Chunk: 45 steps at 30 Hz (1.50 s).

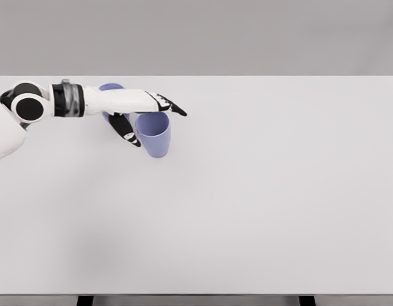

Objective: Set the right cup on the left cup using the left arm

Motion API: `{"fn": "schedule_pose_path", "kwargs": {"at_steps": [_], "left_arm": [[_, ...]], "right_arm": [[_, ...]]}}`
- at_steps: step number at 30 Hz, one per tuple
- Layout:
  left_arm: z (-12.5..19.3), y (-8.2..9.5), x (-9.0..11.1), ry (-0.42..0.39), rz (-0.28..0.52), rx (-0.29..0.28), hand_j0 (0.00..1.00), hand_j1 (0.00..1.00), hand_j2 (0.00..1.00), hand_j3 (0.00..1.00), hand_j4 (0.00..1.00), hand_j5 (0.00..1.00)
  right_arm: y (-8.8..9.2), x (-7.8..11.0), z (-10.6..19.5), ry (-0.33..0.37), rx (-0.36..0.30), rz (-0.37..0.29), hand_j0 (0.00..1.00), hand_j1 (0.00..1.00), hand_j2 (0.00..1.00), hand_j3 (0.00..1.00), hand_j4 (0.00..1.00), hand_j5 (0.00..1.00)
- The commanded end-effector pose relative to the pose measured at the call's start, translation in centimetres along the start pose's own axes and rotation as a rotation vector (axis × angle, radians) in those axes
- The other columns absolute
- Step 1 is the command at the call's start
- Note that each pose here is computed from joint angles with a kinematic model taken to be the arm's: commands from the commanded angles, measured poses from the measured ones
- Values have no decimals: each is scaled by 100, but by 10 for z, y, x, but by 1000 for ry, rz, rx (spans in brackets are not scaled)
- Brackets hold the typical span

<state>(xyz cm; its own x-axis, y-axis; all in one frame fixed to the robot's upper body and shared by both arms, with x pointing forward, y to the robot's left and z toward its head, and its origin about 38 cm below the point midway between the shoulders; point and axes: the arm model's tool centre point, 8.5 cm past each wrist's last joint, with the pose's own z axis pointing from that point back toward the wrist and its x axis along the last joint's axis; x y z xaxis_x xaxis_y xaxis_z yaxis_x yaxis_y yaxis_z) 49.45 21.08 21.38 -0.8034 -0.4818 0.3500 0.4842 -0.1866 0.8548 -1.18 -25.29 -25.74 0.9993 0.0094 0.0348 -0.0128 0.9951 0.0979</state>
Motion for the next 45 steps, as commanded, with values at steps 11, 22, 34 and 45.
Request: {"fn": "schedule_pose_path", "kwargs": {"at_steps": [11, 22, 34, 45], "left_arm": [[1, -4, -3, 6, 18, 9, 62, 62, 62, 62, 62, 62], [32, 23, 14, -34, -17, 64, 59, 59, 59, 59, 59, 59], [81, 79, 38, -48, -109, 137, 59, 59, 59, 59, 59, 59], [116, 108, 46, -8, -164, 175, 59, 59, 59, 59, 59, 59]], "right_arm": [[0, 0, 0, 1, 0, 0, 100, 100, 100, 100, 100, 100], [0, 0, 0, 0, 0, 1, 100, 100, 100, 100, 100, 100], [0, 0, 0, 0, 0, -1, 100, 100, 100, 100, 100, 100], [0, 0, 0, 0, 0, 1, 100, 100, 100, 100, 100, 100]]}}
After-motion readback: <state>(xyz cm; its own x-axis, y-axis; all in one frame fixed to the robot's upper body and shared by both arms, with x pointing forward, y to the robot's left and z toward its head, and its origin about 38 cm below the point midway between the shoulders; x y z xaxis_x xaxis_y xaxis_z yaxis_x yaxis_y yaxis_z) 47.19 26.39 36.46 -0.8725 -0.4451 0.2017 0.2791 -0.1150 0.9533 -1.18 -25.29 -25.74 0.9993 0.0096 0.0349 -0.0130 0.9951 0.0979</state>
